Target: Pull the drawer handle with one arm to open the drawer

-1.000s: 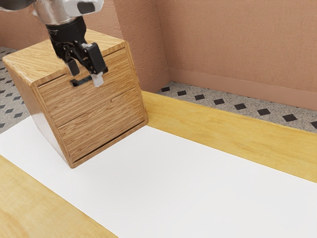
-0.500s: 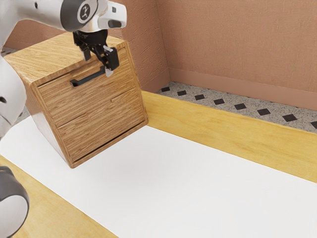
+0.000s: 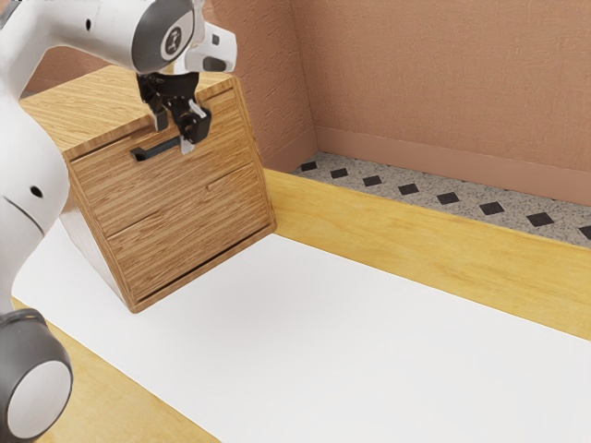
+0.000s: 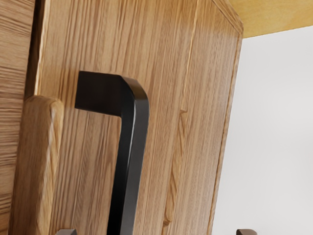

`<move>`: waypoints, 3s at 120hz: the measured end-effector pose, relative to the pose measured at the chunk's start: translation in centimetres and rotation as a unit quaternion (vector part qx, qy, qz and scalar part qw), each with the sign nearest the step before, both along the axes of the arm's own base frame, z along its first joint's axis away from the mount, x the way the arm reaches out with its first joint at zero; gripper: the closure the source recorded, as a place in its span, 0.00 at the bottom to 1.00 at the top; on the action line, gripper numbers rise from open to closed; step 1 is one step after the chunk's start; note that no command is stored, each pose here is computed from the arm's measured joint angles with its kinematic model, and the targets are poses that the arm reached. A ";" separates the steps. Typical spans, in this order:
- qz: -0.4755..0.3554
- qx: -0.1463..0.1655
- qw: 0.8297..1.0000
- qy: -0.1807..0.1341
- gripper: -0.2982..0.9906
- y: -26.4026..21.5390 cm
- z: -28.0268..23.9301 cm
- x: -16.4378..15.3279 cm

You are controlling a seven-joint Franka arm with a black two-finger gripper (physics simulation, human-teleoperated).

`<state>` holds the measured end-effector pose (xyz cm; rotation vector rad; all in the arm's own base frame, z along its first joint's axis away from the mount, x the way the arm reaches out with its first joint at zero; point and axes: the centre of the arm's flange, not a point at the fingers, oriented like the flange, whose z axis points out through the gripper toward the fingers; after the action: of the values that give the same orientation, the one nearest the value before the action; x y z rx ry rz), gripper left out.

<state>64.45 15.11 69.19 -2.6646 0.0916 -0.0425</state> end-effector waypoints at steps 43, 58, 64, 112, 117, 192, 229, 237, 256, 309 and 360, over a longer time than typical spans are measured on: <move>-0.002 0.006 1.000 0.014 0.52 0.9 -1.6 0.8; 0.001 0.009 1.000 0.020 0.59 1.5 -2.1 0.9; 0.002 0.009 1.000 0.020 0.65 1.6 -2.2 0.9; -0.039 0.006 0.999 0.023 0.82 -3.5 -1.6 1.4; -0.041 0.003 0.999 0.024 0.82 -3.9 -1.5 1.3; -0.019 -0.067 0.996 0.055 0.84 -7.0 -1.9 -1.8; -0.021 -0.090 0.995 0.044 0.85 -10.9 -1.8 -1.8; -0.021 -0.097 0.994 0.042 0.84 -11.5 -1.7 -1.9; -0.028 -0.108 0.993 0.040 0.85 -13.5 -1.7 -2.1; -0.032 -0.089 0.995 0.034 0.84 -17.9 -1.5 -2.4; -0.015 -0.072 0.997 0.026 0.76 -18.8 -1.4 -2.5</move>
<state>61.99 -3.72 67.78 -2.8091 0.1505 0.0103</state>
